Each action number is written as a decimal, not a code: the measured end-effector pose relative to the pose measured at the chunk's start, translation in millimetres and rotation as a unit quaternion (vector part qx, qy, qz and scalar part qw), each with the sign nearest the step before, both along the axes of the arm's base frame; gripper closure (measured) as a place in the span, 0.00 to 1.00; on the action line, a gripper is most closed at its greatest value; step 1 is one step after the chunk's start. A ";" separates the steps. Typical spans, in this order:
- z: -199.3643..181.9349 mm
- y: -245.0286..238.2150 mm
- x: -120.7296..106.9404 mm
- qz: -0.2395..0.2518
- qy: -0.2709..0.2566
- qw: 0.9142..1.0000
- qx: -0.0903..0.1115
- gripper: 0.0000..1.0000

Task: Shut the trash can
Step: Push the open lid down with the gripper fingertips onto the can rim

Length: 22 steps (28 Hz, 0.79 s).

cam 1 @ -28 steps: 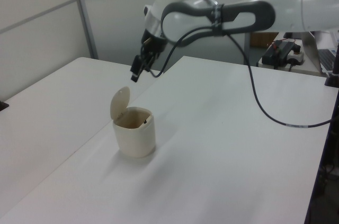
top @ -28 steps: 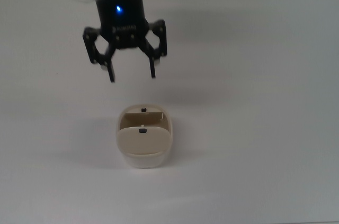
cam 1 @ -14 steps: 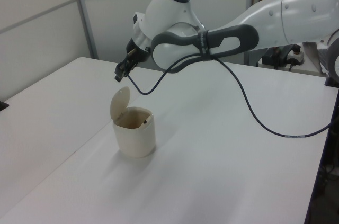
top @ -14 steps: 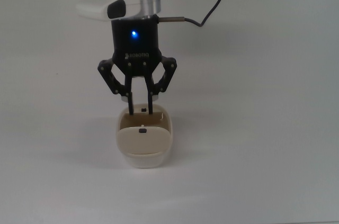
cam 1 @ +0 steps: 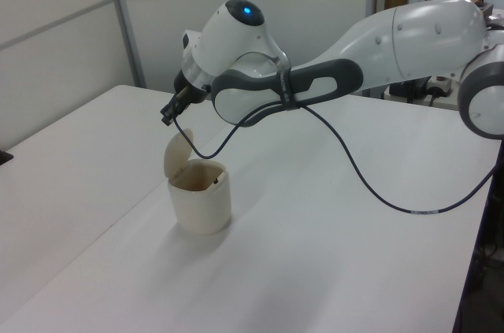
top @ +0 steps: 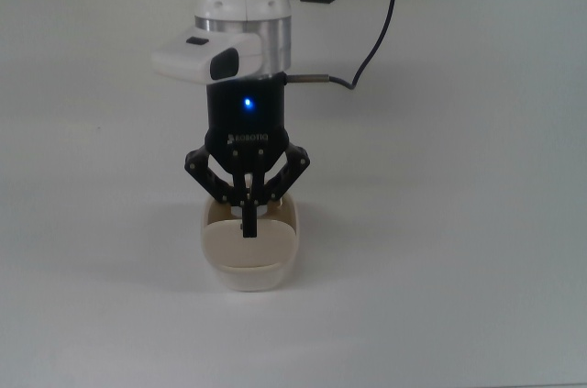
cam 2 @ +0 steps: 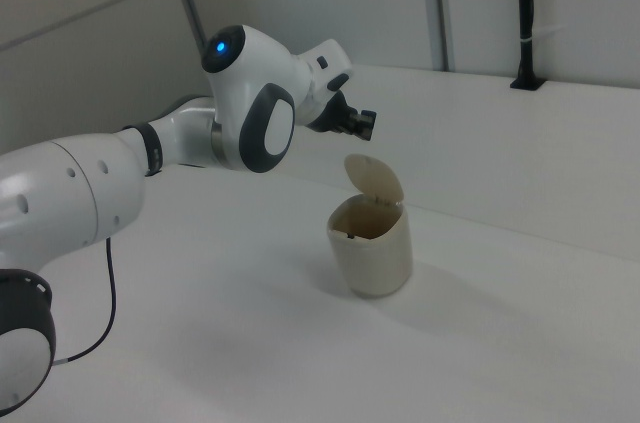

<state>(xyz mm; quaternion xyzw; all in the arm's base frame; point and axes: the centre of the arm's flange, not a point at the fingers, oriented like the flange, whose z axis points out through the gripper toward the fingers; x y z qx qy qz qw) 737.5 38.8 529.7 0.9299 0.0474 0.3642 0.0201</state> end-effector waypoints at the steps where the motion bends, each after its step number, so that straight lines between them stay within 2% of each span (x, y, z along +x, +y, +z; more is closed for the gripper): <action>1: -2.7 0.0 1.5 0.000 0.001 1.000 -0.001 0.99; 9: -10.4 0.2 3.9 0.001 0.010 1.000 -0.007 0.99; 22: -36.9 -1.7 -1.9 0.004 0.102 0.994 -0.031 0.99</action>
